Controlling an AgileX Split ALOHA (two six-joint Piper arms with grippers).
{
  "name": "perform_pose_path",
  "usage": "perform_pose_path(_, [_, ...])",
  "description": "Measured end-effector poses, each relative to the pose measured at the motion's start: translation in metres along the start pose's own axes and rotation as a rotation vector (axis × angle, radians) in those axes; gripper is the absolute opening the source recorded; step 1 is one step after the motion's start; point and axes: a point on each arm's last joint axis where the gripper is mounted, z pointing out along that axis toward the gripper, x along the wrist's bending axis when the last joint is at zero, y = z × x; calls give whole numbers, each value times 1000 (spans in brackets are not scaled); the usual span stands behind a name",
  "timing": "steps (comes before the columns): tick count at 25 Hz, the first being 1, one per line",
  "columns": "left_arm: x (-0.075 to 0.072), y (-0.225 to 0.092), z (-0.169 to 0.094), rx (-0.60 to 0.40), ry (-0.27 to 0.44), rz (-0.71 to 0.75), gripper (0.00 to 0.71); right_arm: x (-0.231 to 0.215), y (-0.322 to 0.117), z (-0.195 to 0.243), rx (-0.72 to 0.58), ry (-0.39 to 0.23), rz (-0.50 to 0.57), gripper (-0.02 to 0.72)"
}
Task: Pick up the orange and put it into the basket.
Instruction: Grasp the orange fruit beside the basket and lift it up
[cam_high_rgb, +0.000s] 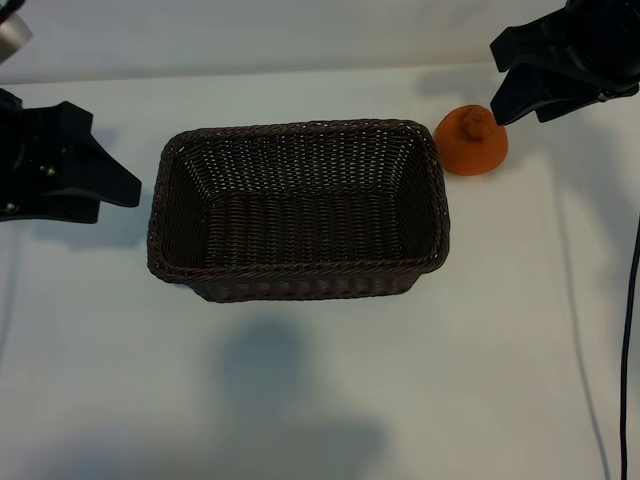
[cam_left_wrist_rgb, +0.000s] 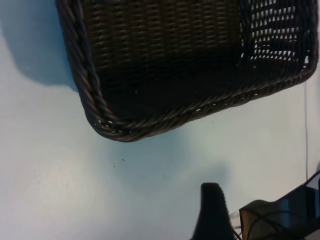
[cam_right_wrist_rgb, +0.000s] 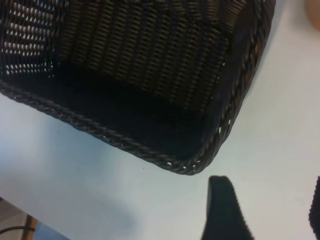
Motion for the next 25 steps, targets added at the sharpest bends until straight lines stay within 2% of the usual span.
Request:
perform_pose_path(8, [-3,-3,-4,-15,4,12,542,0,0,0,1,0,1,417])
perform_pose_path(14, [8,1,3,26,59,10,542,0,0,0,1,0,1,417])
perform_pose_path(25, [13,5,9,50,61,-8,542,0,0,0,1,0,1,417])
